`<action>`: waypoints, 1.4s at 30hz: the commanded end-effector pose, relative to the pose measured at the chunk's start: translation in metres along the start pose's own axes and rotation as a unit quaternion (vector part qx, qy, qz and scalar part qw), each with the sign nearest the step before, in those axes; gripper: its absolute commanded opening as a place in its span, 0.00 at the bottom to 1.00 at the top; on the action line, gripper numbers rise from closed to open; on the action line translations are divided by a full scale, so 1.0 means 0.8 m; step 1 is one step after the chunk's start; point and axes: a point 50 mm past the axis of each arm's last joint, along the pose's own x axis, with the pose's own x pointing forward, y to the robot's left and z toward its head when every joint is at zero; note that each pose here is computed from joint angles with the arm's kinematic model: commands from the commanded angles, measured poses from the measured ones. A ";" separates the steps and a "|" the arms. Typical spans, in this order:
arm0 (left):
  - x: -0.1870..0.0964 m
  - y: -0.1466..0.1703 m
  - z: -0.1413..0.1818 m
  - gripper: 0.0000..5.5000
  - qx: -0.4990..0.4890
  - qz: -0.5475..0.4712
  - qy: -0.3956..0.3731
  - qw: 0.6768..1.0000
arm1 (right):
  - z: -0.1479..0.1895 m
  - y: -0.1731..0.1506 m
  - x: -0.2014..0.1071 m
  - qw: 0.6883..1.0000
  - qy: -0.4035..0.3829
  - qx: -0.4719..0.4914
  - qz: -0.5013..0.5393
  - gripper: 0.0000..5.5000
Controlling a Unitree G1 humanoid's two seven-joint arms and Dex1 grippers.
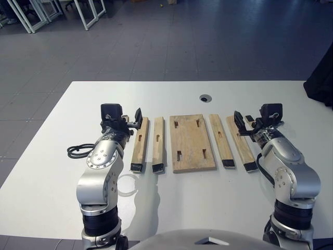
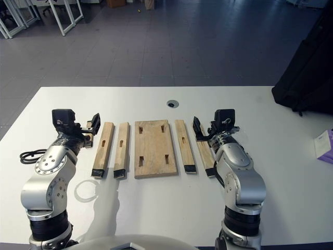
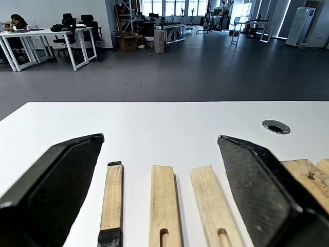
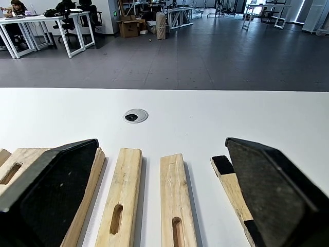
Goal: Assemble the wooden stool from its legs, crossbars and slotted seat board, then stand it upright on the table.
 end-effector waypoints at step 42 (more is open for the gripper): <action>0.001 -0.008 -0.004 0.75 -0.005 -0.008 0.009 1.000 | -0.143 -0.132 0.055 0.973 0.204 -0.103 0.039 0.82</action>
